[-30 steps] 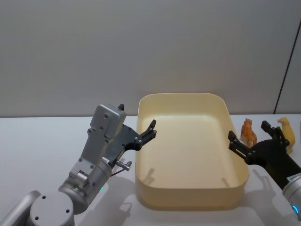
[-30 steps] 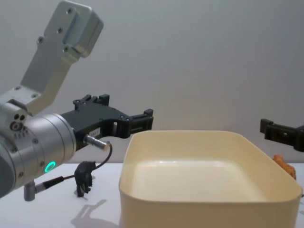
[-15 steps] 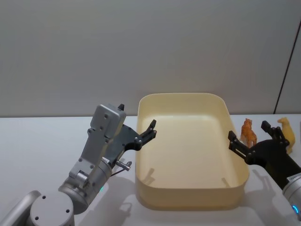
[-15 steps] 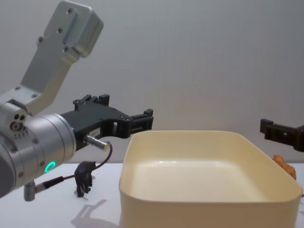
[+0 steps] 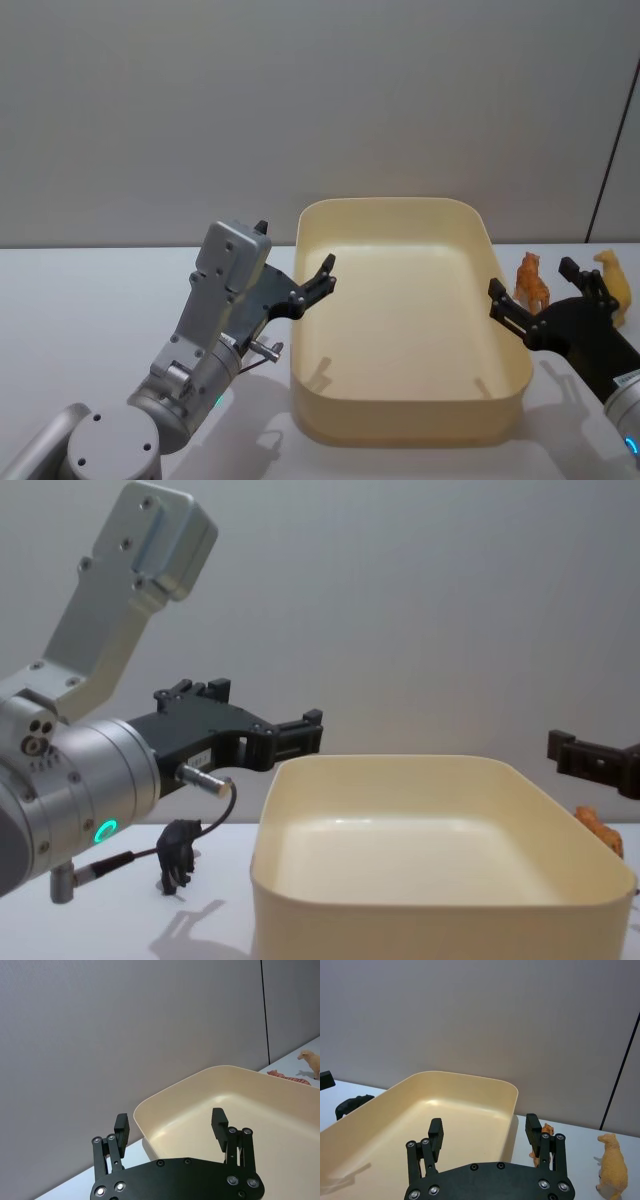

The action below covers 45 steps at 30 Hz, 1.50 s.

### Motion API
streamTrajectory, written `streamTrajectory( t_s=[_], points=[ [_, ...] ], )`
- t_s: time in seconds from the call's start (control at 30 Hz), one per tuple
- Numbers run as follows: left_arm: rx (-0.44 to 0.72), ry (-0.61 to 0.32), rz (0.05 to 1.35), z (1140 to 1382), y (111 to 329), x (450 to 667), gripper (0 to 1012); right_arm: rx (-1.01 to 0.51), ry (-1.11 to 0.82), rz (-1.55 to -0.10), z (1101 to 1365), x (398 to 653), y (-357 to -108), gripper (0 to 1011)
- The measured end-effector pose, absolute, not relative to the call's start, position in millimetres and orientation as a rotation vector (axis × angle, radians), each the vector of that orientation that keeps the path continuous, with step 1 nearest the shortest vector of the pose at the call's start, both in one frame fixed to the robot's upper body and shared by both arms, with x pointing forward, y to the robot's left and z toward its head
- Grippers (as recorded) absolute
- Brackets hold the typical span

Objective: Pick up the toy alternately with two hands and place it into the central storage box.

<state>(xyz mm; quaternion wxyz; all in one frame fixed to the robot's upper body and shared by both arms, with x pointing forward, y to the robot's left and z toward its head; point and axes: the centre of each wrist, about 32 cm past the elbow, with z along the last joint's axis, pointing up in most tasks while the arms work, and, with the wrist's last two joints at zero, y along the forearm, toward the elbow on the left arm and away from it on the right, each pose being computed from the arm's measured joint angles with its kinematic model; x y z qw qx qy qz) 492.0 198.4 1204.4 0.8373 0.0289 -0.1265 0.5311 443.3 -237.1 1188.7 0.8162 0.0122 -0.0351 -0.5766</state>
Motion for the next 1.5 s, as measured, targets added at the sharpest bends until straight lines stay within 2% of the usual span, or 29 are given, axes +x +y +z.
streamTrajectory(
  t_s=[0.53,1.07,1.27,1.5],
  points=[
    [0.061,-0.268,1.124,1204,198,492,1001,0.017,-0.060,-1.278,1187,435,-244,1001],
    [0.061,-0.268,1.124,1204,198,492,1001,-0.032,-0.024,-1.475,1185,413,-279,1001],
    [0.061,-0.268,1.124,1204,198,492,1001,-0.058,-0.010,-1.548,1185,418,-293,1001],
    [0.061,-0.268,1.124,1204,198,492,1001,-0.093,0.010,-1.606,1183,438,-302,1001]
  ],
)
